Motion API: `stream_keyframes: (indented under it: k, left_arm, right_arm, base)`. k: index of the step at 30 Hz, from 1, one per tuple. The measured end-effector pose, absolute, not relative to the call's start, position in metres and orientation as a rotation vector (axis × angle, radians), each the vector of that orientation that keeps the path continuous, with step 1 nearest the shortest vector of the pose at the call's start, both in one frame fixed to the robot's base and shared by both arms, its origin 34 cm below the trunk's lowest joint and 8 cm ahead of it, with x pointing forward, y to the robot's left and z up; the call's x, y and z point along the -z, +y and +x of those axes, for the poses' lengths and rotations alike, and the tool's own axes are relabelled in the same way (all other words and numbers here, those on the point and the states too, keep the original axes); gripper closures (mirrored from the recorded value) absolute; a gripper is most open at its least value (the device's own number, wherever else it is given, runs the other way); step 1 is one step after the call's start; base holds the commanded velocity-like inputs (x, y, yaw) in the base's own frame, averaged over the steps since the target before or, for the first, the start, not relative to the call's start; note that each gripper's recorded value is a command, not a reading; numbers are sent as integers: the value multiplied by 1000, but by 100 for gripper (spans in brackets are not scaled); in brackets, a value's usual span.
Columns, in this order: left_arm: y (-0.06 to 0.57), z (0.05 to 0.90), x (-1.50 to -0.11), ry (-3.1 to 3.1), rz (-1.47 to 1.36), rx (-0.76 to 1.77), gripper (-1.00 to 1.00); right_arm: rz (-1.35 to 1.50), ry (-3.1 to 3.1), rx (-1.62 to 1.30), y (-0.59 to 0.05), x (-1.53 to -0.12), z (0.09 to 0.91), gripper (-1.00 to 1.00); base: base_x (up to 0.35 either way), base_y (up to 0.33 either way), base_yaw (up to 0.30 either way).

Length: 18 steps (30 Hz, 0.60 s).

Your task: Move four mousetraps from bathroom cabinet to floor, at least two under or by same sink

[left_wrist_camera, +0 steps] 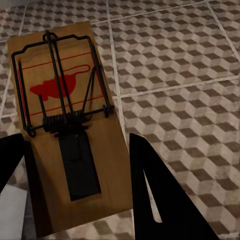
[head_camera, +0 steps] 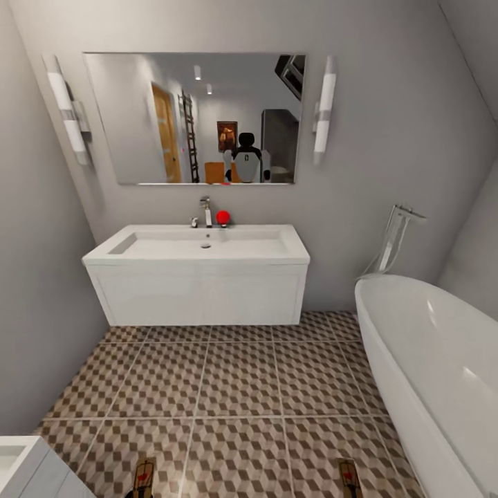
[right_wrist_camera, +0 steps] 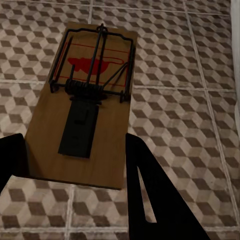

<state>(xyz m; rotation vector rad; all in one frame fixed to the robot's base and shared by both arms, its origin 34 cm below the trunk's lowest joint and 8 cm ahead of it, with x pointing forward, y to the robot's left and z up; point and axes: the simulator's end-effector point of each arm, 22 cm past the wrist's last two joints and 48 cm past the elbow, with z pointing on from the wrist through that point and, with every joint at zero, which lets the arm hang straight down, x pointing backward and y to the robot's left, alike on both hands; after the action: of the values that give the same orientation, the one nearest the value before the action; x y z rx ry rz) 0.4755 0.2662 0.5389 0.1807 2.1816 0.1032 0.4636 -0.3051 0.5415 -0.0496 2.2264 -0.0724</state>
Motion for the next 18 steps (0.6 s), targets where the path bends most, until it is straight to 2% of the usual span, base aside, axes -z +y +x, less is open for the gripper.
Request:
stream_keyframes:
  k: [14,18]
  left_arm:
    - [266,476,-539,2182,181,-103,100]
    - [266,476,-539,2182,181,-103,100]
  right_arm:
    - [-50,2226,72,-305,-542,464,100]
    - [-50,2227,72,-305,-541,464,100]
  base:
    - [327,0,0]
    - [175,0,0]
